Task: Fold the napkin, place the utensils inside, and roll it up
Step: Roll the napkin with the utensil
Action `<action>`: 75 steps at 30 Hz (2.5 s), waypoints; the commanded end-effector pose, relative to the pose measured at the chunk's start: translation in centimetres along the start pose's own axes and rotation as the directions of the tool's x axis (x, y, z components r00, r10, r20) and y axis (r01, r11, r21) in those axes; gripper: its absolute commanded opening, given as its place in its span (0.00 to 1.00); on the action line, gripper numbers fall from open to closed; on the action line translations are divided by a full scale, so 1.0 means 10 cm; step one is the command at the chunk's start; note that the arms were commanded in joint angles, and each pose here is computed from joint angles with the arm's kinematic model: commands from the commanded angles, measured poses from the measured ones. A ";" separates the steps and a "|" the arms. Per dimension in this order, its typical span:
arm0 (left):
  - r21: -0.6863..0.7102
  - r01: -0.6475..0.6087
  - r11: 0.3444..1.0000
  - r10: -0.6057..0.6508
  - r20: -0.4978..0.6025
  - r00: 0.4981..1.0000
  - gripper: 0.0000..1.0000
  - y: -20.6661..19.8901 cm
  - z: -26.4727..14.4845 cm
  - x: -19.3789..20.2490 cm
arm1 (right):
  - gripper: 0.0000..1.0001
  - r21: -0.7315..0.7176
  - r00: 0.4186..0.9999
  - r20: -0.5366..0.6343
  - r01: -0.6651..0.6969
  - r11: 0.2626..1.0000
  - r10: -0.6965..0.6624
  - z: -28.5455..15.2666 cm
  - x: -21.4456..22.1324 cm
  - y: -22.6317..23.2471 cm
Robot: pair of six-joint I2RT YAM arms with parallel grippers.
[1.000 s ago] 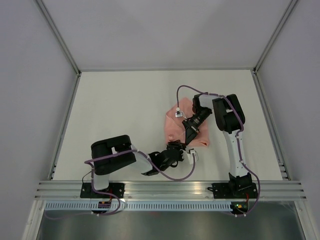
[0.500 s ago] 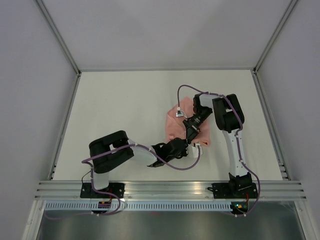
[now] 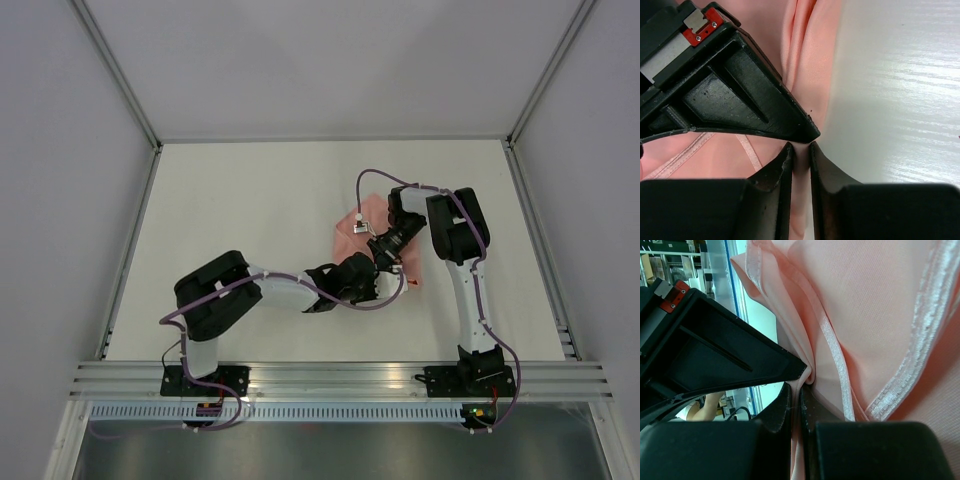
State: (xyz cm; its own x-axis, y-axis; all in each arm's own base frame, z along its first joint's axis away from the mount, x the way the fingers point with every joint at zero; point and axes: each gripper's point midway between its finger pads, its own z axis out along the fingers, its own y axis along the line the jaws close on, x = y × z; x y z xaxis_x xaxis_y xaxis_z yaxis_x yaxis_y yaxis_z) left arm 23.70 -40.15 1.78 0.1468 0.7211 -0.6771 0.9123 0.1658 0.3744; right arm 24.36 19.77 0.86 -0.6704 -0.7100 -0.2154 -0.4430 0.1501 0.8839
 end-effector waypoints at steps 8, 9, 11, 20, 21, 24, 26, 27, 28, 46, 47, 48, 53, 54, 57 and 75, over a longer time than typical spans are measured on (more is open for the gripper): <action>0.337 0.221 0.915 -0.127 -0.279 0.952 0.02 -0.81 -0.09 0.74 | 0.17 0.052 0.987 -0.037 0.158 0.986 -0.156 0.00 0.03 -0.22; 0.345 0.235 0.909 -0.140 -0.279 0.950 0.02 -0.78 -0.09 0.73 | 0.20 0.059 0.986 -0.029 0.168 0.984 -0.166 -0.03 0.01 -0.20; 0.381 0.265 0.886 -0.157 -0.291 0.944 0.02 -0.83 -0.12 0.71 | 0.28 0.091 0.980 -0.009 0.200 0.975 -0.200 -0.08 -0.04 -0.13; 0.462 0.358 0.812 -0.211 -0.340 0.916 0.02 -0.88 -0.16 0.67 | 0.44 0.314 0.923 0.154 0.294 0.903 -0.354 -0.59 -0.38 0.09; 0.464 0.370 0.805 -0.225 -0.340 0.913 0.02 -0.85 -0.15 0.64 | 0.45 0.329 0.920 0.187 0.272 0.904 -0.345 -0.68 -0.39 0.11; 0.484 0.418 0.769 -0.262 -0.358 0.896 0.02 -0.85 -0.17 0.61 | 0.46 0.367 0.887 0.266 0.270 0.890 -0.378 -0.91 -0.44 0.17; 0.504 0.452 0.736 -0.288 -0.371 0.883 0.02 -0.87 -0.21 0.58 | 0.45 0.387 0.860 0.324 0.261 0.884 -0.395 -1.09 -0.43 0.22; 0.506 0.468 0.725 -0.304 -0.375 0.876 0.02 -0.84 -0.22 0.58 | 0.46 0.393 0.853 0.341 0.253 0.884 -0.396 -1.16 -0.40 0.24; 0.518 0.486 0.703 -0.316 -0.385 0.867 0.02 -0.86 -0.23 0.58 | 0.46 0.411 0.837 0.342 0.275 0.869 -0.427 -1.21 -0.38 0.28; 0.520 0.764 0.382 -0.460 -0.610 0.645 0.02 -0.81 -0.26 0.54 | 0.57 0.831 0.673 -0.056 0.441 0.339 -0.738 -1.08 0.13 0.56; 0.516 0.771 0.374 -0.465 -0.615 0.637 0.02 -0.80 -0.26 0.54 | 0.58 0.845 0.651 -0.094 0.453 0.285 -0.753 -1.02 0.15 0.57; 0.513 0.777 0.365 -0.470 -0.619 0.629 0.02 -0.79 -0.25 0.55 | 0.59 0.846 0.640 -0.120 0.466 0.258 -0.759 -0.96 0.15 0.58; 0.481 0.805 0.346 -0.499 -0.632 0.592 0.02 -0.69 -0.21 0.54 | 0.61 0.798 0.594 -0.226 0.567 0.202 -0.772 -0.53 0.16 0.61; 0.476 0.810 0.342 -0.503 -0.635 0.586 0.02 -0.67 -0.20 0.54 | 0.60 0.790 0.595 -0.240 0.579 0.201 -0.767 -0.49 0.17 0.60; 0.461 0.823 0.332 -0.509 -0.647 0.568 0.02 -0.65 -0.19 0.55 | 0.61 0.758 0.582 -0.276 0.621 0.199 -0.765 -0.34 0.18 0.61; 0.434 0.837 0.334 -0.511 -0.662 0.548 0.02 -0.64 -0.11 0.60 | 0.56 0.631 0.571 -0.390 0.737 0.242 -0.722 0.32 0.28 0.40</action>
State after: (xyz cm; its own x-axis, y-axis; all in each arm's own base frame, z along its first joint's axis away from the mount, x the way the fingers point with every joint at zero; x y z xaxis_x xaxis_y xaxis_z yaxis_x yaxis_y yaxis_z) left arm 18.02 -38.97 1.55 -0.6298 0.7260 -0.2761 0.5656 0.1851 -0.8036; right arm 18.08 20.27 2.80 0.1713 -0.7782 -0.6042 -0.9802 -0.0729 -0.1841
